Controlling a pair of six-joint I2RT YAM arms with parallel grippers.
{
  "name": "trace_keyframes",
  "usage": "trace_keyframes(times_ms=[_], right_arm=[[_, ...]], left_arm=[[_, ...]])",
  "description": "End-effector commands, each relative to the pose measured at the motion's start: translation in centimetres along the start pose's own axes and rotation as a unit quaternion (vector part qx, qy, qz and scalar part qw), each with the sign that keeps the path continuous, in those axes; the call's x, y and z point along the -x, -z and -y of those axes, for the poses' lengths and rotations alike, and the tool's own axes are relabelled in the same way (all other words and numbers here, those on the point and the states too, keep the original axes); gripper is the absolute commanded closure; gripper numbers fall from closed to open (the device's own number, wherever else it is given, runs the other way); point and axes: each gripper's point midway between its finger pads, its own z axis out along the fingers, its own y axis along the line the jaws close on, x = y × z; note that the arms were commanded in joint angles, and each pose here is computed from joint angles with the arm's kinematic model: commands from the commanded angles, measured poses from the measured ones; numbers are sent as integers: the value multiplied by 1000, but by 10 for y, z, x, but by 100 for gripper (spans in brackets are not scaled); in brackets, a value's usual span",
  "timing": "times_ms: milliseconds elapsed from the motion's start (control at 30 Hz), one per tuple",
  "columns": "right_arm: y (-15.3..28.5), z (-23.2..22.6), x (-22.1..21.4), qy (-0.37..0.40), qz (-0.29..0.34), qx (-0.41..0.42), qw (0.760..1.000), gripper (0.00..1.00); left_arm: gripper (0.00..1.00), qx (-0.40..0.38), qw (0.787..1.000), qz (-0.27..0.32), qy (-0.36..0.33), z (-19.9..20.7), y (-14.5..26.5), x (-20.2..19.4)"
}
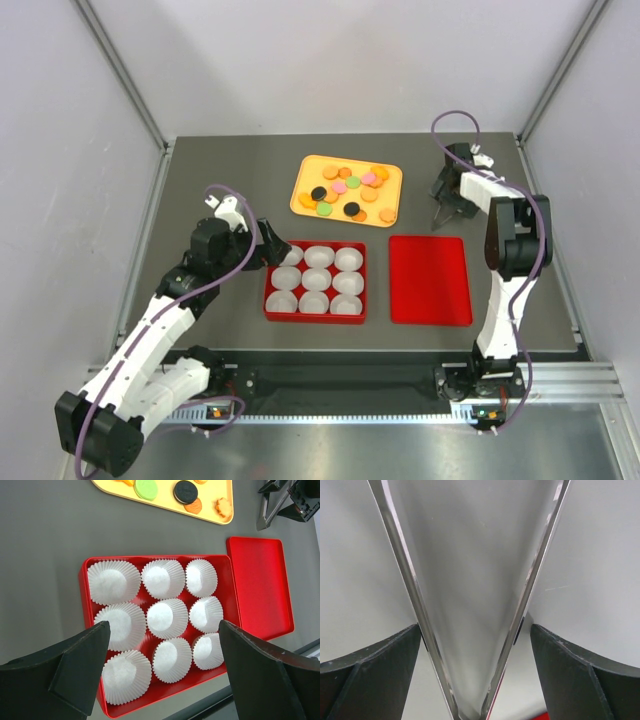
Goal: Pack the cookies
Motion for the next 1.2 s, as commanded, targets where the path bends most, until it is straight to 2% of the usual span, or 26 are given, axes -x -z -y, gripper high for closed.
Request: trace_keyframes(times_ms=[0,200,300,333,400,500,700,900,1167], right_arm=[[-10,-9,0,-13,2,1,1000,11],[-12,-14,1,2,-3,5,1000,23],[-9,-16,4,16,-1,12,1000,33],[-6,-17,8,17,2,15,1000,39],[3,-20,14,23,8,26,999,43],[19,-26,25,38,26,39,998,44],[81,-38,62,49,67,100,992,44],[118,-40,55,64,69,145,985,43],[163,-41,20,112,70,198,971,44]], left_arm=[[6,-13,1000,21,-7,6,-2,9],[6,-10,1000,13,-7,4,-5,6],[6,-7,1000,10,-6,3,-7,5],[6,-6,1000,10,-6,2,-8,5],[6,-3,1000,8,-7,1,-9,4],[6,0,1000,8,-7,0,-9,5],[6,6,1000,8,-9,-1,-10,6],[6,14,1000,9,-10,-5,-10,6],[6,19,1000,5,-11,-7,-11,4]])
